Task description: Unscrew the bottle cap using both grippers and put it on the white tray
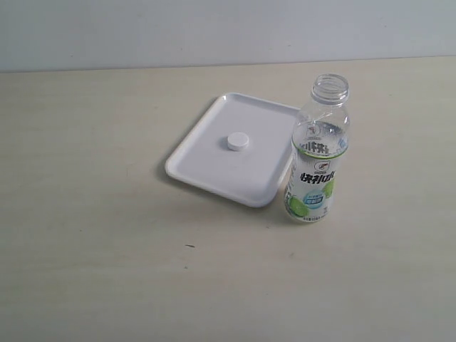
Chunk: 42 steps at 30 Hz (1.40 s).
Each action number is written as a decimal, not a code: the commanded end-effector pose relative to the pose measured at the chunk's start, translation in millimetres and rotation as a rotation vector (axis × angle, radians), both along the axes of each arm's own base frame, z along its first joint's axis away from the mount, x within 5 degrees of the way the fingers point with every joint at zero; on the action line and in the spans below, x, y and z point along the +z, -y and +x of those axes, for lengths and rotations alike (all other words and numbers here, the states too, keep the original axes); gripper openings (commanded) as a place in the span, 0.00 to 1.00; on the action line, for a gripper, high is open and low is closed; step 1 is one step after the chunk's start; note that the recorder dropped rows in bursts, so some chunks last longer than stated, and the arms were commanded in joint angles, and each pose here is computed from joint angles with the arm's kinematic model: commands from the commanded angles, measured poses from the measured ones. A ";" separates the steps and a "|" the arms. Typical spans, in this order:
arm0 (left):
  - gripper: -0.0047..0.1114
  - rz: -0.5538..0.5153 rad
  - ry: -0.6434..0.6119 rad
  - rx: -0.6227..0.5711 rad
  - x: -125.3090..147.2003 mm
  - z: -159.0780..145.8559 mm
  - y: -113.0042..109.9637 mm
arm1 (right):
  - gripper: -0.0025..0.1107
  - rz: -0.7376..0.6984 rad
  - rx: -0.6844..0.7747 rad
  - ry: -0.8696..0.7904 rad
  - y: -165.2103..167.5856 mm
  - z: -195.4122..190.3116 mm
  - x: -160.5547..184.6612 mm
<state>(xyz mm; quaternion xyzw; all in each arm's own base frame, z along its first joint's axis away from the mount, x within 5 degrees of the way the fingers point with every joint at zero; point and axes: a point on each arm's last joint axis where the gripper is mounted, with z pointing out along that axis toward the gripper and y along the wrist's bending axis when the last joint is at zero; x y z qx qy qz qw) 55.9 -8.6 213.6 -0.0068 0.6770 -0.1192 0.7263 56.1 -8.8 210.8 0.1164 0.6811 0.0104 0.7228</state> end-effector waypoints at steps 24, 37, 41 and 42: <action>0.04 0.137 -0.056 0.062 -7.3 0.3 -3.4 | 0.02 -0.001 -0.005 0.006 0.2 -0.4 -0.9; 0.04 0.137 -0.056 0.062 -7.3 0.3 -3.4 | 0.02 -0.001 -0.005 0.006 0.2 -0.4 -0.9; 0.04 0.137 -0.056 0.062 -7.3 0.3 -3.4 | 0.02 -0.001 -0.005 0.006 0.2 -0.4 -0.9; 0.04 0.137 -0.056 0.062 -7.3 0.3 -3.4 | 0.02 -0.001 -0.005 0.006 0.2 -0.4 -0.9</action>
